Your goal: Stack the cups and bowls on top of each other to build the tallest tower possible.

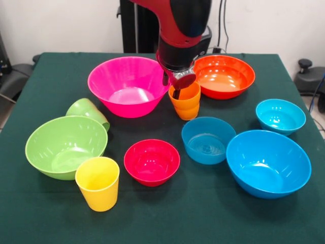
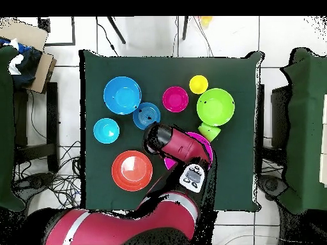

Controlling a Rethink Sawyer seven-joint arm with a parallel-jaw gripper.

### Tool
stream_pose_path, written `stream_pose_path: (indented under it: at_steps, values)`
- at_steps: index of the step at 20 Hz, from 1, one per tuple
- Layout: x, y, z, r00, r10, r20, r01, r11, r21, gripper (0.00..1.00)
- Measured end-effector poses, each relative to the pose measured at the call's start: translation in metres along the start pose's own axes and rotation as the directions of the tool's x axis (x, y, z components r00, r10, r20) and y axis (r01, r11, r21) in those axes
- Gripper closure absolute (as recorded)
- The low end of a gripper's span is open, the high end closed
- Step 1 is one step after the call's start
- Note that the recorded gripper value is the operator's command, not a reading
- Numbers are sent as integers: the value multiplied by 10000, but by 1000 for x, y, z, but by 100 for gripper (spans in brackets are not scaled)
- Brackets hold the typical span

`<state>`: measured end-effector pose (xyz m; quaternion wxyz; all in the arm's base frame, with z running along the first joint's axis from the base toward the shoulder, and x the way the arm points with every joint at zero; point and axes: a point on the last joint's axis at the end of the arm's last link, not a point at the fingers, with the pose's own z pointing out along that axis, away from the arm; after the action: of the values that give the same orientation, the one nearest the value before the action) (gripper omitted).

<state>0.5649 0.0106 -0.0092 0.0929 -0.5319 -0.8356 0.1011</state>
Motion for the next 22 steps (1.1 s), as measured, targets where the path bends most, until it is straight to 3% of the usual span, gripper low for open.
stream_pose_path:
  at_steps: [10,22]
  values:
    - [-1,1,-1,10000,-6,22,6,10000,-26,0]
    - [9,-2,-16,9982,369,467,-371,9993,33,0]
